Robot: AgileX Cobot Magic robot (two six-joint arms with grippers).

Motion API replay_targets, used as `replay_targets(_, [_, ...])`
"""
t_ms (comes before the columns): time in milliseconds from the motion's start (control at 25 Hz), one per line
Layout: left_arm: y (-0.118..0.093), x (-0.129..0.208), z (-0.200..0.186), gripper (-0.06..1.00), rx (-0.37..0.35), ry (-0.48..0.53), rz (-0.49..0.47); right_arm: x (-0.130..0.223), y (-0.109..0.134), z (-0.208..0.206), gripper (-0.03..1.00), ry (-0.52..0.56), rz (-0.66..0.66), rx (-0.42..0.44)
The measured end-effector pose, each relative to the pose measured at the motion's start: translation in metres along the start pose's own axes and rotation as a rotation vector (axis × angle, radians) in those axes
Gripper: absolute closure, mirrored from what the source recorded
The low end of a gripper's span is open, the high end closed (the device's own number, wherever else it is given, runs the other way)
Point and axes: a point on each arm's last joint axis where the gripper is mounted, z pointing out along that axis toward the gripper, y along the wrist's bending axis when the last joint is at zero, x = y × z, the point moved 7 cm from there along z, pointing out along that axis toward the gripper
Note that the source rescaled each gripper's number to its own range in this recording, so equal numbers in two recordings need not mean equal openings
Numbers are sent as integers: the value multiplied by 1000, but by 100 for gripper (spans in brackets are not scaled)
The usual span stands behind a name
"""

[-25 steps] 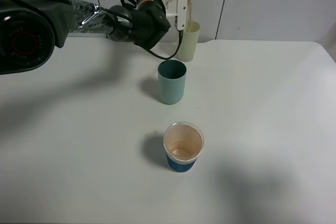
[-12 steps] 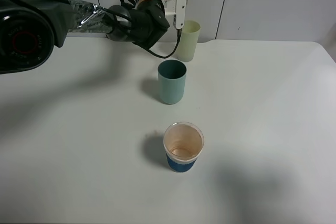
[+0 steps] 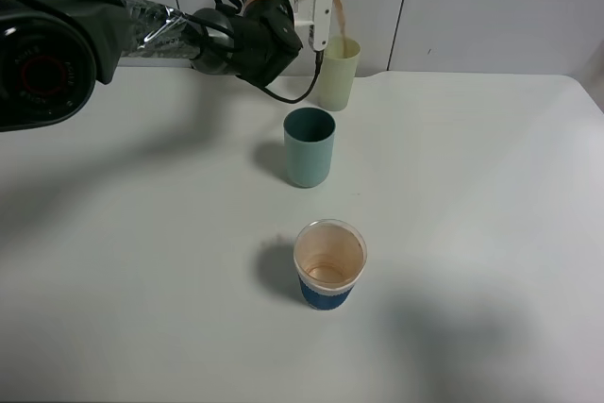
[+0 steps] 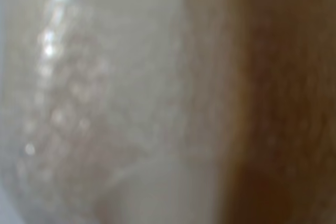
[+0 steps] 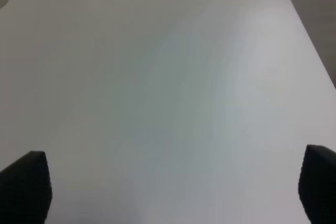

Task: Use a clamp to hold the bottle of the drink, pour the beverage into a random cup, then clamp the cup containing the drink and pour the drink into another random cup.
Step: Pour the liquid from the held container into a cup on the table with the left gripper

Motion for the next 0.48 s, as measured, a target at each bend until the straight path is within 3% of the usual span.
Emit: replay_targets(480, [4,-4,0,89,-27,-24,31,0,0,0,-3,0,0,0])
